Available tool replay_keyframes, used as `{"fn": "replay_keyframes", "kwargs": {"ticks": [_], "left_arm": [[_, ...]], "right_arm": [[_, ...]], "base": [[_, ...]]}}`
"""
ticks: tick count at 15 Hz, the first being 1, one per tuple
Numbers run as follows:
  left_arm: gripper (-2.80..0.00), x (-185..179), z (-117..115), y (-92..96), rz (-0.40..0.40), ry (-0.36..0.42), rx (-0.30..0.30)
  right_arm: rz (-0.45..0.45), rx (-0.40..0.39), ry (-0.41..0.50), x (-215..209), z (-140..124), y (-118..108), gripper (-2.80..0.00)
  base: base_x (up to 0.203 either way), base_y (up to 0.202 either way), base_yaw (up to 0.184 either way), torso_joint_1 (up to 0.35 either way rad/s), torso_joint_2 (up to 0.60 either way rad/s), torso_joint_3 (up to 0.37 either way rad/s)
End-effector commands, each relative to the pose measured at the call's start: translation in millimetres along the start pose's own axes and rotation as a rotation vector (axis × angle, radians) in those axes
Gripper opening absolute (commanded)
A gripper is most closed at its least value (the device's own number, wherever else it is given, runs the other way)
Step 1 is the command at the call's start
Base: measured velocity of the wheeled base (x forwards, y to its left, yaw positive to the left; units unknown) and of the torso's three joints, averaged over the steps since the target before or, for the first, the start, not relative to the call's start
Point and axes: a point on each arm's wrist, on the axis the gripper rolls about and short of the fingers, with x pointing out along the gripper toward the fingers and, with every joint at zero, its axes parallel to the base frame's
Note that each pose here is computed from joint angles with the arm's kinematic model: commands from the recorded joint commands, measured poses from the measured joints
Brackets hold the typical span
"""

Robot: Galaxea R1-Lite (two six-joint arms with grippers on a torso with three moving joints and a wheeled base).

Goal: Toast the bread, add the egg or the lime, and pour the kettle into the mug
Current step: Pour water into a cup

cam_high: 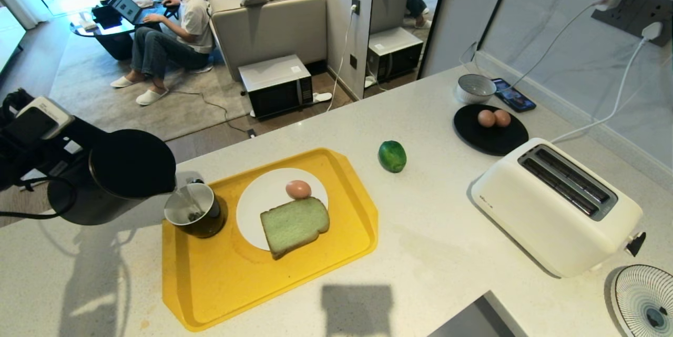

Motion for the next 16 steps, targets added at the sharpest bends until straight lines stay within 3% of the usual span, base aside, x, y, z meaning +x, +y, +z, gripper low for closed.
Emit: {"fn": "replay_keyframes", "kwargs": {"ticks": [1, 16], "left_arm": [[-2.8, -0.5, 0.1, -0.7, 0.001, -0.003, 0.011], [-2.8, 3.0, -4.9, -5.1, -0.006, 0.014, 0.026]], "right_arm": [[-0.002, 0.0, 0.0, 0.0, -0.4, 0.0, -2.8], [0.0, 0.0, 0.001, 0.1, -0.4, 0.0, -2.8]], "base": [[0.0, 0.0, 0.0, 0.0, 0.0, 0.0], [0.0, 0.0, 0.0, 0.0, 0.0, 0.0]]}}
